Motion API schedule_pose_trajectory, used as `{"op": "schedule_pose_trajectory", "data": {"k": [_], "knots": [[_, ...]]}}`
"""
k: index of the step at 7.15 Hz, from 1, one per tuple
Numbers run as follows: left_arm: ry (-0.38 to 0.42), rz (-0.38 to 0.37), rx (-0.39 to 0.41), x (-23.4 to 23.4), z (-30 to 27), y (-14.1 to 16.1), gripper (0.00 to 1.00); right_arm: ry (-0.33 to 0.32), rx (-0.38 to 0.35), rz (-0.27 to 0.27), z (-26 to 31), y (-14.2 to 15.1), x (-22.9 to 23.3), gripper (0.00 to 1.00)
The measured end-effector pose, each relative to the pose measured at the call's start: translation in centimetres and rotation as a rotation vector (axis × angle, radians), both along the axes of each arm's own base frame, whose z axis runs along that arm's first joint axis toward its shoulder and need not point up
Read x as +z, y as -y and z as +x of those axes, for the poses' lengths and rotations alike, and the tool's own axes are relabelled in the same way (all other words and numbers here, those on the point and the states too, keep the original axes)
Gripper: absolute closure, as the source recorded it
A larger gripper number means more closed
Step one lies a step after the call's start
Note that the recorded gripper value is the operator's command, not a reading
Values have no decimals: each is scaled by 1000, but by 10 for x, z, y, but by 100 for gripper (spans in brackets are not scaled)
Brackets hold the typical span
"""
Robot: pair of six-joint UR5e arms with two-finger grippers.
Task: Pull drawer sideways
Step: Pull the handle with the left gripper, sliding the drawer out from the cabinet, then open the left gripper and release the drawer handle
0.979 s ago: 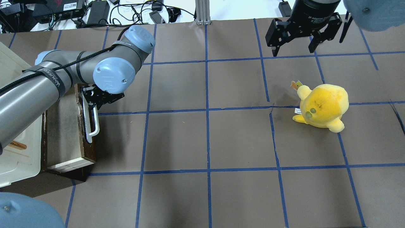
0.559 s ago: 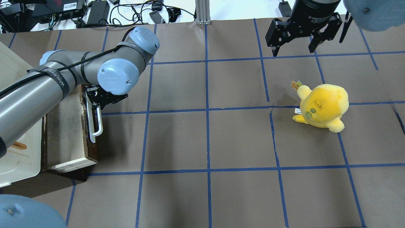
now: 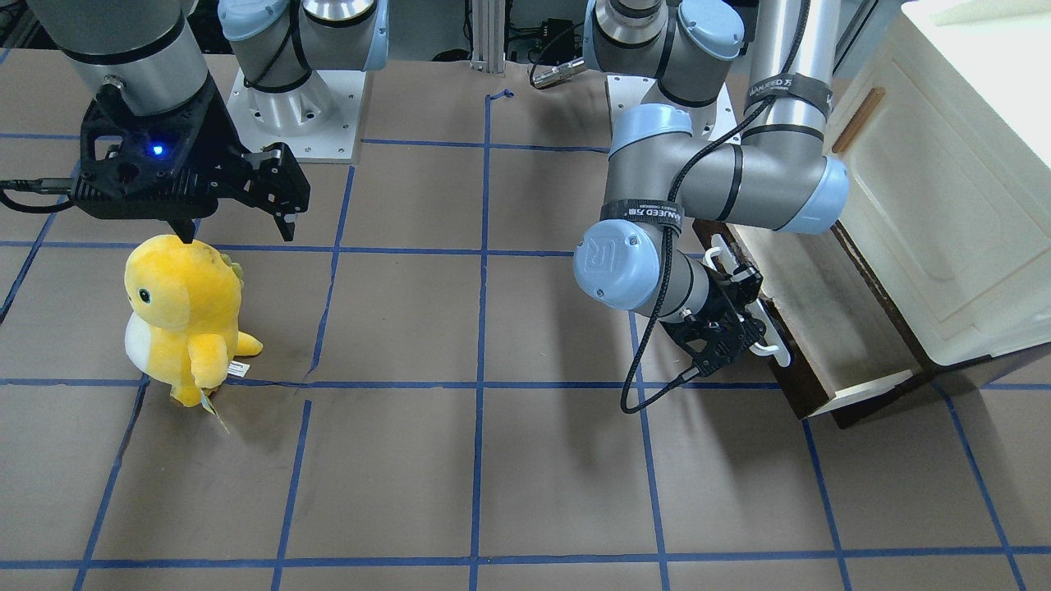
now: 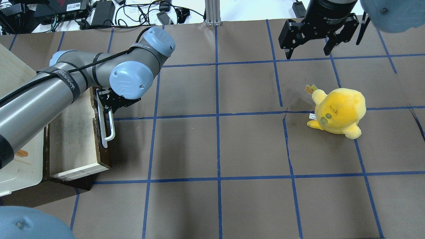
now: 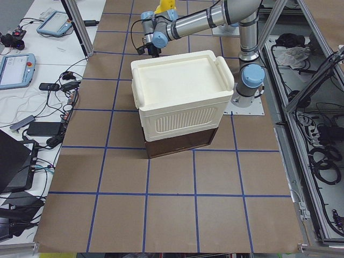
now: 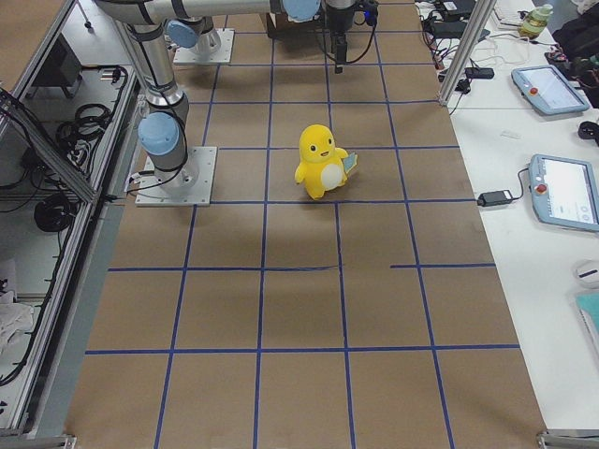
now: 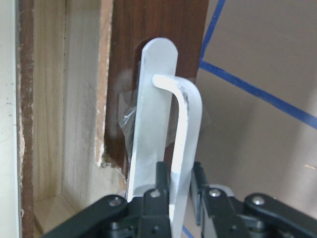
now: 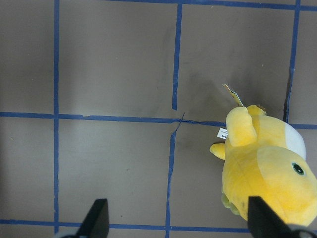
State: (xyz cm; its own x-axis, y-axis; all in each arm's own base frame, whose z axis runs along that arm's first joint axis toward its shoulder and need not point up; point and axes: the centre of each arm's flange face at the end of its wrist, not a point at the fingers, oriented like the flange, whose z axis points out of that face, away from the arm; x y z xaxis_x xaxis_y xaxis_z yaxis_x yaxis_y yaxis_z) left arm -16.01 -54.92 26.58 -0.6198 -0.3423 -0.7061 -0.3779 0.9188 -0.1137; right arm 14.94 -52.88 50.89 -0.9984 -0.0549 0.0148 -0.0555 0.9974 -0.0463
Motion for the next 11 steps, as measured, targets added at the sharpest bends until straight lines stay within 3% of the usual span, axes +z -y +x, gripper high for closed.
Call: {"op": "schedule_pose_trajectory", "data": {"k": [3,4,5,9,11], "knots": [[-11,-11,0,-1,-11,1,98,0,0,0,0,0,0,0],[-18,-14,2,-1,-15,2,43,0,0,0,0,0,0,0],[-24,-17,3,-1,-17,2,0,0,0,0,0,0,0,0],[-40,-21,-21,11,-21,2,0,0,0,0,0,0,0,0],[-132,-59,-25,44,-29,5,0,-1,0,0,0,0,0,0]]}}
